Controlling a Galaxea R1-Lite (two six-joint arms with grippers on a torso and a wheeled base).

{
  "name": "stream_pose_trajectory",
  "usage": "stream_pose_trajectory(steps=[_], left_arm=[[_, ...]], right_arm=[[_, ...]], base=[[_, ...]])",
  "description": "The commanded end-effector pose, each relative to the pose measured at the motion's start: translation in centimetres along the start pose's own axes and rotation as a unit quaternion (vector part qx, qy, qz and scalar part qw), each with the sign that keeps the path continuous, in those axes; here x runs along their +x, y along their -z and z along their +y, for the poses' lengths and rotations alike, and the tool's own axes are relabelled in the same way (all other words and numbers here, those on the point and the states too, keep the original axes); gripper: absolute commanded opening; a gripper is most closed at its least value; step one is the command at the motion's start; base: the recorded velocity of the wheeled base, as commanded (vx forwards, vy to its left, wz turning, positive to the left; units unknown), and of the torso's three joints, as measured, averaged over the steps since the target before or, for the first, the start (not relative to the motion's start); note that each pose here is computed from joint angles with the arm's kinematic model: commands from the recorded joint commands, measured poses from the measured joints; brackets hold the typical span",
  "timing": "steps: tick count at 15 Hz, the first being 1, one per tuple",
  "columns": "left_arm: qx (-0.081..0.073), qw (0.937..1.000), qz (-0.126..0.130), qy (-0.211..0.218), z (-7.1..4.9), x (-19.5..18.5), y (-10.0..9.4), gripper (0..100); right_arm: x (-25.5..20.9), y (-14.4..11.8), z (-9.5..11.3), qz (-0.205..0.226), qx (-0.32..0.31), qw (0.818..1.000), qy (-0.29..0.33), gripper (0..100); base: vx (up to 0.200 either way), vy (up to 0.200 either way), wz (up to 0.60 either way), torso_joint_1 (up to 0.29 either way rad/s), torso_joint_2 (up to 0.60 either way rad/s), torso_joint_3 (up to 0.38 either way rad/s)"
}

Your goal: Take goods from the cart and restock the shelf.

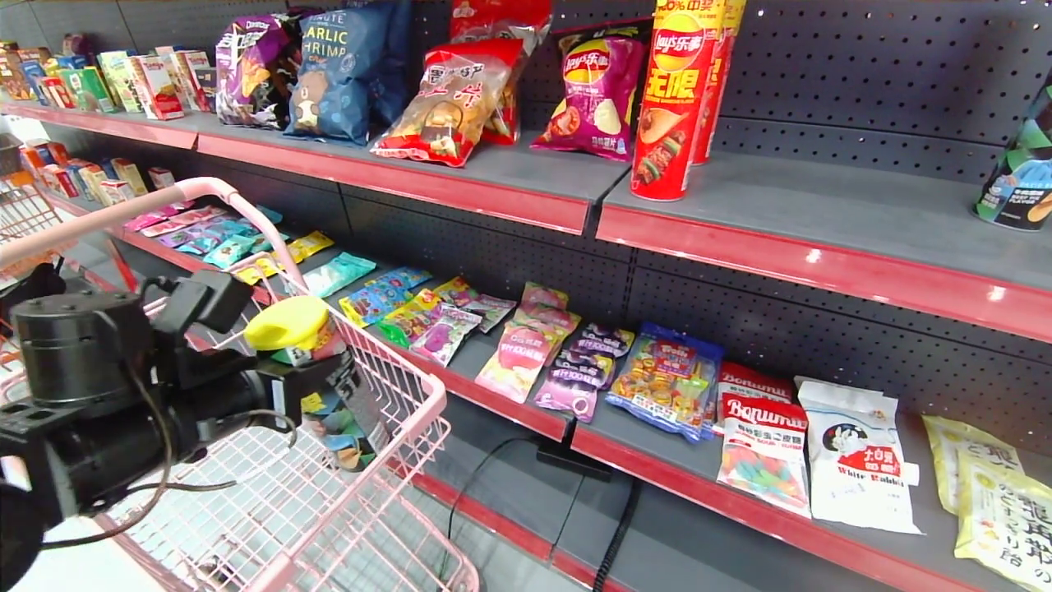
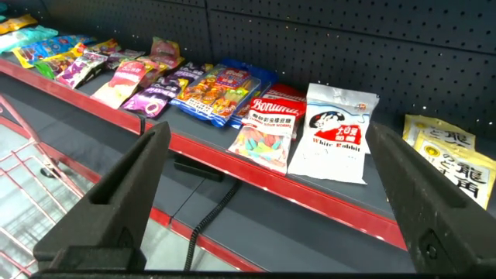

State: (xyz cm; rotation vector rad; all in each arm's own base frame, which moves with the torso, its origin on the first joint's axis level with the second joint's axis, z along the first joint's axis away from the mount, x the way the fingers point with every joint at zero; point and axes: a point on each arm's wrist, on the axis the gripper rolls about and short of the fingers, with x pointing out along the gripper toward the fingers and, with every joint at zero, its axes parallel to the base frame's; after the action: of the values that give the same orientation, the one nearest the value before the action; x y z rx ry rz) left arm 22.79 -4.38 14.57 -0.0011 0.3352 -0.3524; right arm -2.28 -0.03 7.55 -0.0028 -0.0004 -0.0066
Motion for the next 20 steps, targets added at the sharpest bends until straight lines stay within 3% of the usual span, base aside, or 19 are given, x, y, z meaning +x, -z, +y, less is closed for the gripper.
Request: stream_pose_trajectory(steps=[1,4,7,9,15,20], left_arm=[[0.004,0.9970,-0.070,-0.035,-0.5,-8.7,-2.6,0],[0.003,0.9928,-0.107,-0.052,-2.0,-16.2,-3.0,0],[0.013,0.9894,-0.137,-0.045,-4.1,-22.8,0.2,0],[0.013,0.9890,-0.139,-0.048,-5.0,-25.4,1.8,0],[0.025,0.9833,-0.173,-0.050,-5.6,-27.5,2.6,0],[0.036,0.9821,-0.177,-0.052,-5.7,-27.7,2.7,0]], right_arm=[[0.0,0.0,0.0,0.000,0.000,1.000,0.000,100],[0.0,0.0,0.0,0.000,0.000,1.000,0.000,100],[0.0,0.0,0.0,0.000,0.001,1.000,0.000,100],[0.0,0.0,0.0,0.000,0.001,1.000,0.000,100],[0.0,0.0,0.0,0.000,0.001,1.000,0.000,100],[0.0,0.0,0.0,0.000,0.001,1.000,0.000,100]], base=[[0.000,0.000,0.00,0.000,0.00,0.000],[0.000,0.000,0.00,0.000,0.00,0.000],[0.000,0.000,0.00,0.000,0.00,0.000],[0.000,0.000,0.00,0.031,-0.11,-0.077],[0.000,0.000,0.00,0.149,-0.46,-0.304],[0.000,0.000,0.00,0.206,-0.55,-0.345]])
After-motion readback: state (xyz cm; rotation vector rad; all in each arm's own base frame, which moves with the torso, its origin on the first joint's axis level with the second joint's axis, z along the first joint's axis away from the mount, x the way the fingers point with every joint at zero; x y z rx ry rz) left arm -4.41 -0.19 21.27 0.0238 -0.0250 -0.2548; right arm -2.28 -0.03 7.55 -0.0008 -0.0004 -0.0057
